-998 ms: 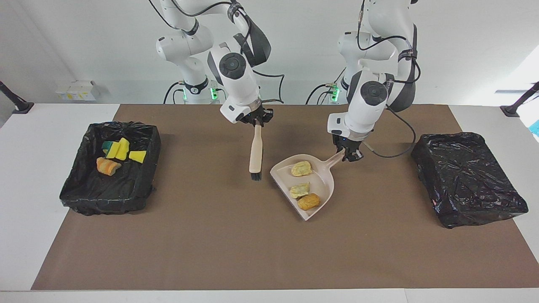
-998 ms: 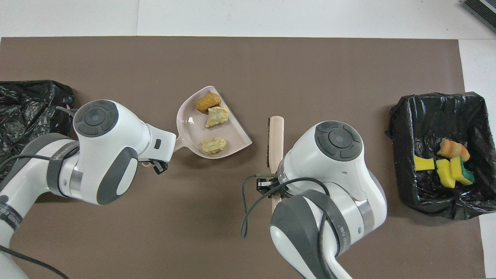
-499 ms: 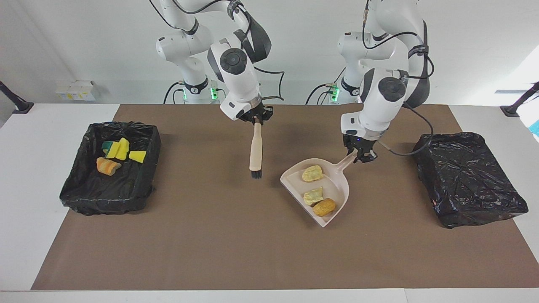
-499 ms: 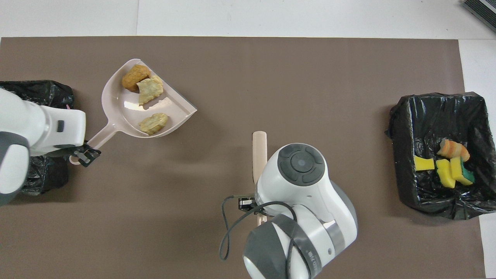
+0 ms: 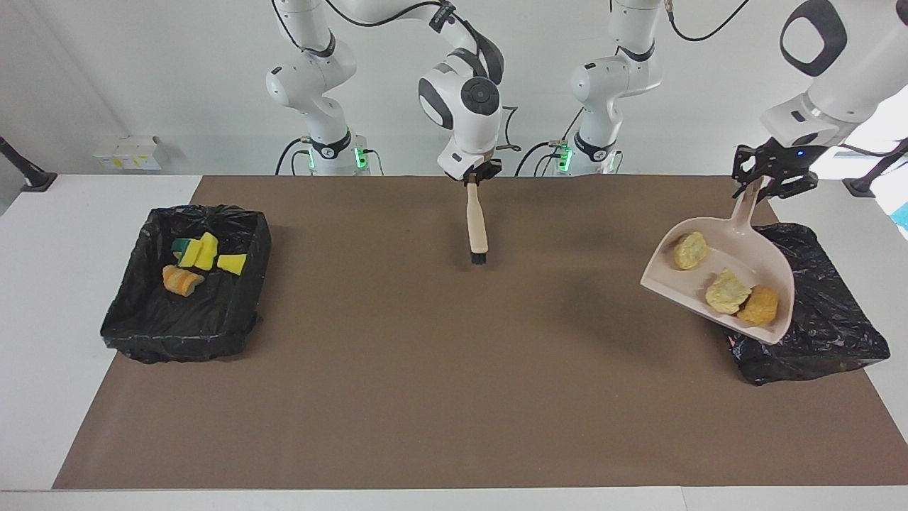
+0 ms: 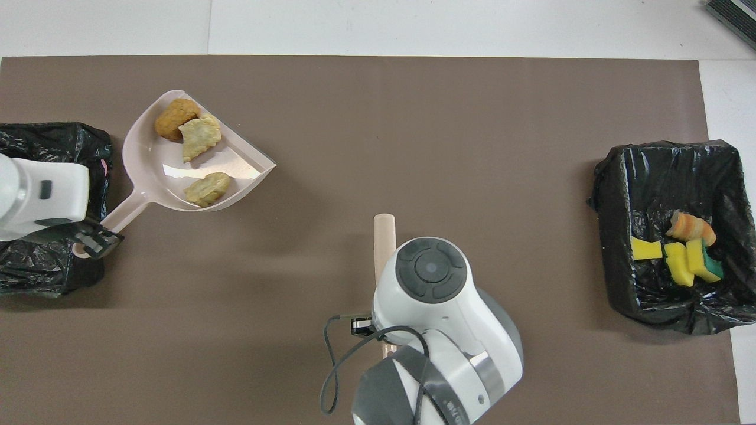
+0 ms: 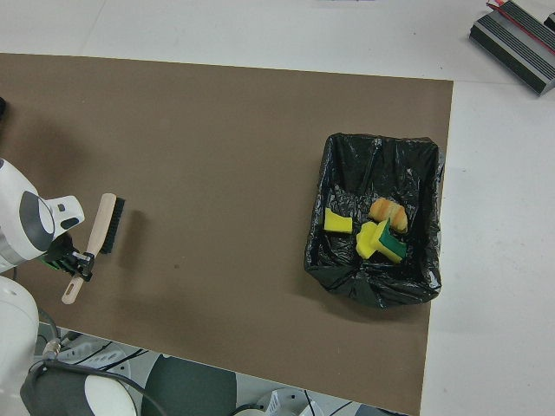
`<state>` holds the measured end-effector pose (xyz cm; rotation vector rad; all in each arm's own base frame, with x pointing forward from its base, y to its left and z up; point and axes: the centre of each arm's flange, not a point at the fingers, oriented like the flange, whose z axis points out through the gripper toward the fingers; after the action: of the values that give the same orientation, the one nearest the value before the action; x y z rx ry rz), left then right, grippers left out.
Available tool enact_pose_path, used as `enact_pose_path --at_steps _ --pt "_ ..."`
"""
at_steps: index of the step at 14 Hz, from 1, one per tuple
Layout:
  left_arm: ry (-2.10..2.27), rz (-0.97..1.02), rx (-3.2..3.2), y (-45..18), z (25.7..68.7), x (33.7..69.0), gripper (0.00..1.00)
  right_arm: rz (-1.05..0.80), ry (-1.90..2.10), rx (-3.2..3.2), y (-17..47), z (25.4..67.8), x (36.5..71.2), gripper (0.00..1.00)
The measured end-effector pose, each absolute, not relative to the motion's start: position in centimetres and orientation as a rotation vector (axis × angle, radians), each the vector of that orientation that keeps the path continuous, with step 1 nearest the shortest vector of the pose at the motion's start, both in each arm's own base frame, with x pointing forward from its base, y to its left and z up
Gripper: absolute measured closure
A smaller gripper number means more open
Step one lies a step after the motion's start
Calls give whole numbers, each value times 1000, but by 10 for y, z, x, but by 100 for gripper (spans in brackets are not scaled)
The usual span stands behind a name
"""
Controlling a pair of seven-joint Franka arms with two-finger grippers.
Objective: Sweep and dump trash in bin
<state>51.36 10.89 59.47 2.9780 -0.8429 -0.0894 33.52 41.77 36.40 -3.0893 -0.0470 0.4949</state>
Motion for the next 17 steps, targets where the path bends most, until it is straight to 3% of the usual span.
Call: enact_pose_path --at_steps 4,5,8,11,17 --pt "-813 -168 3032 205 598 481 68 482 -41 -3092 424 345 334 74" --pt "-799 -226 3056 228 597 470 68 484 -32 -3094 424 342 335 69" --pt "-771 -333 3072 282 592 438 68 492 -21 -3095 426 348 337 37" --pt "-815 -493 3100 289 582 434 68 518 2 -3089 422 380 355 2" --pt "-986 -818 3114 283 553 463 68 596 -78 -3049 344 468 422 0"
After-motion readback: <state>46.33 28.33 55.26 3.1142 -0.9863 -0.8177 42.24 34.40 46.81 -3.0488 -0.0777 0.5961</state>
